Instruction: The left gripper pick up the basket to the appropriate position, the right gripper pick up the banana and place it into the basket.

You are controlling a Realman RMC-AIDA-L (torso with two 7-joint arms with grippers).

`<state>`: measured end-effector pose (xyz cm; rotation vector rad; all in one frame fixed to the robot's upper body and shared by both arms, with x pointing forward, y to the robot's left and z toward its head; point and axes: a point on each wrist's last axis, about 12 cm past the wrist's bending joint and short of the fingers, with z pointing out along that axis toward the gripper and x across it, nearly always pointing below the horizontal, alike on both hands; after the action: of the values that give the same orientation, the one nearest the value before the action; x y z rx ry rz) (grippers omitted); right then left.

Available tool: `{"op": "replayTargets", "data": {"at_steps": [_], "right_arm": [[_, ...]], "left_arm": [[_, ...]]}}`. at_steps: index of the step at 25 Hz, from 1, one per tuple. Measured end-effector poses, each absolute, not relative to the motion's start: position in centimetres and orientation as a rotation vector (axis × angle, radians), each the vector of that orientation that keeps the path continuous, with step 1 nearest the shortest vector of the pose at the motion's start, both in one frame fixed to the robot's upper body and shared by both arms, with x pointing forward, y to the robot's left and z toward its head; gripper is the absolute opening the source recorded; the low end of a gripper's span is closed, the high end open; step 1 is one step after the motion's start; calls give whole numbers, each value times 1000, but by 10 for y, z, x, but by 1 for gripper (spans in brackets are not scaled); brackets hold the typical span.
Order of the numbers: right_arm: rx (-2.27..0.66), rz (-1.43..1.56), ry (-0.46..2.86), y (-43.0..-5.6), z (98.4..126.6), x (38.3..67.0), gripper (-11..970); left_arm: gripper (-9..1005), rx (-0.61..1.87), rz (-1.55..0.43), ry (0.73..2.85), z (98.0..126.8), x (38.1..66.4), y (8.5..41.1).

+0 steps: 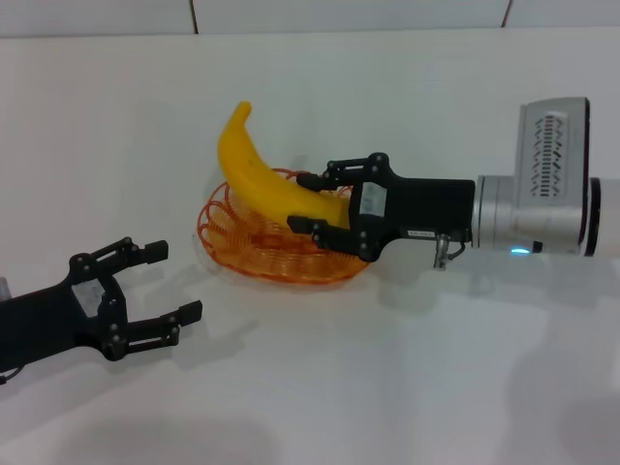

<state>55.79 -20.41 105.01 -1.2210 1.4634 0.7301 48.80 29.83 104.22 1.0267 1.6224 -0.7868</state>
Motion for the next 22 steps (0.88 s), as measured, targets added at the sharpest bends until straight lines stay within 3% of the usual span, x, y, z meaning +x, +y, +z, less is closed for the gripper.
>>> {"op": "replayTargets", "data": {"at_steps": [7, 22], "right_arm": [[-1199, 749, 1492, -198, 1049, 559, 466], [-1144, 846, 1496, -211, 1061, 559, 785]], "left_arm": [[891, 1023, -789, 1625, 1042, 488, 298], [891, 1016, -784, 1635, 1040, 484, 302]]}}
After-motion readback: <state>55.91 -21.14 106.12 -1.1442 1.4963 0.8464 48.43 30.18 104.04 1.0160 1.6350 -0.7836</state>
